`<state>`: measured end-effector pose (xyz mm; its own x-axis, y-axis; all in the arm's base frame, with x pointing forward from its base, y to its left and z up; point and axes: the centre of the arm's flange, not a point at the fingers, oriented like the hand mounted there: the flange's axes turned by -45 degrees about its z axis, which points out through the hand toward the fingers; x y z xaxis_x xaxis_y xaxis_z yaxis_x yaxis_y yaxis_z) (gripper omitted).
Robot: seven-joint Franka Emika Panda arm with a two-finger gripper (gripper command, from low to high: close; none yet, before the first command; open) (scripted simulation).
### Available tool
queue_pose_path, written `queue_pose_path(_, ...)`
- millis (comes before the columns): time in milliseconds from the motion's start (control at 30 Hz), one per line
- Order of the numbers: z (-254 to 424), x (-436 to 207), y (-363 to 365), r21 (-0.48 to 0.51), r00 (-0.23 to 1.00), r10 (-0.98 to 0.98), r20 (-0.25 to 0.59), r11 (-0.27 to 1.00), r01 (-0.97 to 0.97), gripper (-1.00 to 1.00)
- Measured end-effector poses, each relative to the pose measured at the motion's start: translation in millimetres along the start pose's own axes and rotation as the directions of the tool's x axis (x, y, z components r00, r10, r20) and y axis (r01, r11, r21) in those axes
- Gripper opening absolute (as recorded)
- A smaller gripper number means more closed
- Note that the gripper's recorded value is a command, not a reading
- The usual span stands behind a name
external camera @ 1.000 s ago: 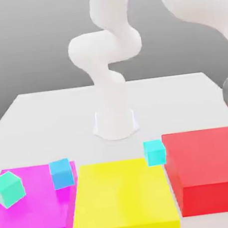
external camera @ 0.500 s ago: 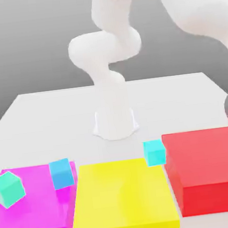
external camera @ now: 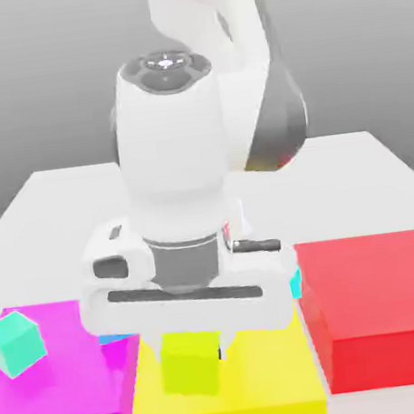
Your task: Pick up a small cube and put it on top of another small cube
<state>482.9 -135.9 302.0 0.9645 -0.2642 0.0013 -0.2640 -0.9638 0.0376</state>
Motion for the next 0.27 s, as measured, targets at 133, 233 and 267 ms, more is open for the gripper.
queue_pose_path(133,17,-33,140,0.026,0.970,0.244,0.010,0.969,-0.245,1.00)
queue_pose_path(233,17,-32,137,0.026,0.971,0.239,0.009,0.971,-0.239,1.00)
queue_pose_path(267,17,-32,138,0.026,0.971,0.240,0.009,0.970,-0.240,1.00)
